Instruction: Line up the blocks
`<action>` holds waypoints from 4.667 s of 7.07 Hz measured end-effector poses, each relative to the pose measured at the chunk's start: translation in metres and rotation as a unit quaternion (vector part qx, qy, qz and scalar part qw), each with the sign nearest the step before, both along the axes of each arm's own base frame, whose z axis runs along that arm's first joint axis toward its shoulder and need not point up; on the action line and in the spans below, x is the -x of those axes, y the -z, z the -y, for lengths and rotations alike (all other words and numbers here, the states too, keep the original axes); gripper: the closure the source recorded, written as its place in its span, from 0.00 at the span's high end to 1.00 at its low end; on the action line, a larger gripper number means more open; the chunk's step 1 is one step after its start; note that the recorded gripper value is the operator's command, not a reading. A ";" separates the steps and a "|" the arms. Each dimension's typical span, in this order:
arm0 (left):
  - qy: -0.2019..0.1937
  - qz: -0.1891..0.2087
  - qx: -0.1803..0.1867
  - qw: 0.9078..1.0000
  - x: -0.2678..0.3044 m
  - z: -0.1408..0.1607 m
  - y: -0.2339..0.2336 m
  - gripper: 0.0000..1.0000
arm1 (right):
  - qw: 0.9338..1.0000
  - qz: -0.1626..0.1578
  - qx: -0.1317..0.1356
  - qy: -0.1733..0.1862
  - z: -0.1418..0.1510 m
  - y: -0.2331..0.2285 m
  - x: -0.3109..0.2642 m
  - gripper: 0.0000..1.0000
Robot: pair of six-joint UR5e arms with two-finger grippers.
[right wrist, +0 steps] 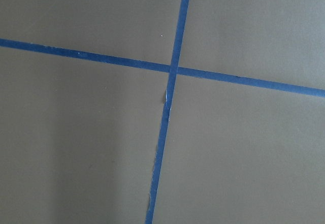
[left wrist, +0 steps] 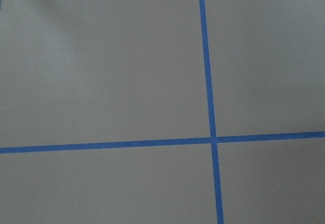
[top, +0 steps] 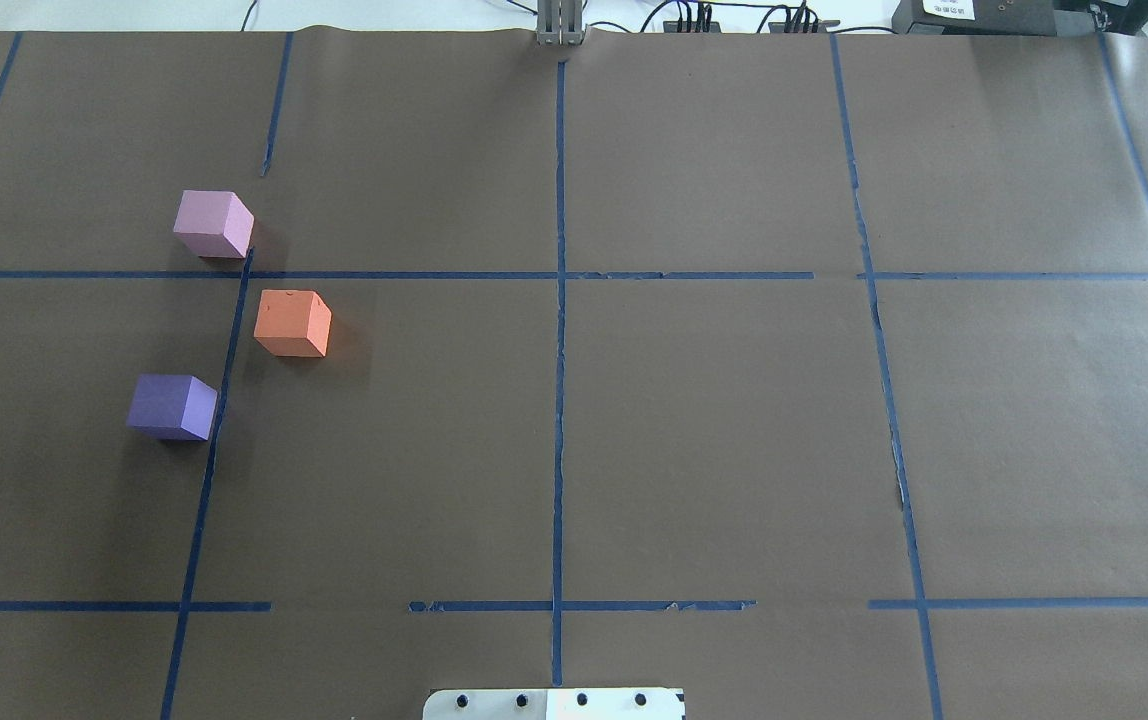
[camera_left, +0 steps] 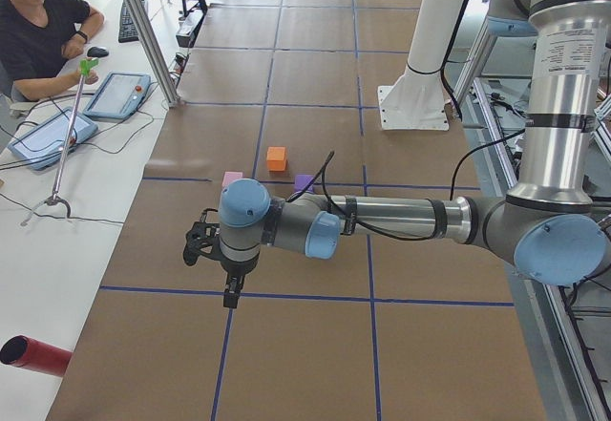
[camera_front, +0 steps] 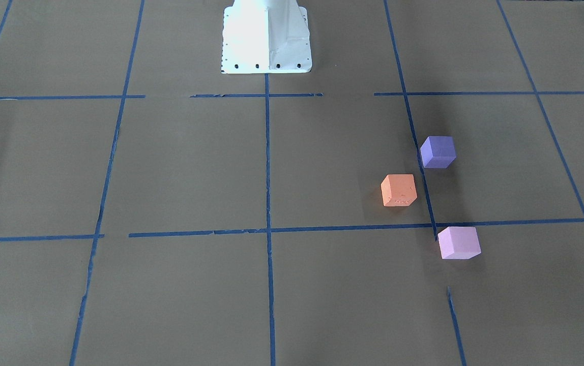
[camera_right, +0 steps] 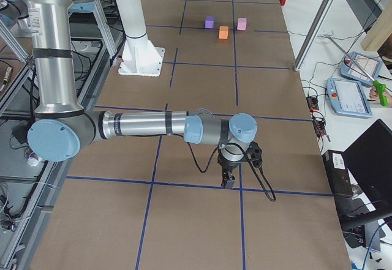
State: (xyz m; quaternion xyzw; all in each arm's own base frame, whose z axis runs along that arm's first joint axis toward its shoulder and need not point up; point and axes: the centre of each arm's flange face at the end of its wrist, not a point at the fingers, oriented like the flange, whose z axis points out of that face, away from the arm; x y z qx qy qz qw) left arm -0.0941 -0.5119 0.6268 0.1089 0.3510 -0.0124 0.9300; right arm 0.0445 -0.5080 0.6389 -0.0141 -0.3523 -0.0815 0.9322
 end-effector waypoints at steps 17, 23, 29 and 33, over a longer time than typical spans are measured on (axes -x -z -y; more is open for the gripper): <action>-0.137 -0.093 0.005 0.986 -0.422 0.016 0.264 0.99 | 1.000 0.000 0.000 0.000 0.000 0.000 0.000 1.00; -0.149 -0.074 0.031 0.986 -0.483 0.020 0.241 0.99 | 1.000 0.000 0.000 0.000 0.000 0.000 0.000 1.00; -0.107 -0.092 0.077 0.987 -0.506 0.022 0.228 0.99 | 1.000 0.000 0.001 0.000 0.000 0.000 0.000 1.00; -0.102 -0.094 0.089 0.986 -0.516 0.016 0.228 0.94 | 1.000 0.000 0.000 0.000 0.000 0.000 0.000 1.00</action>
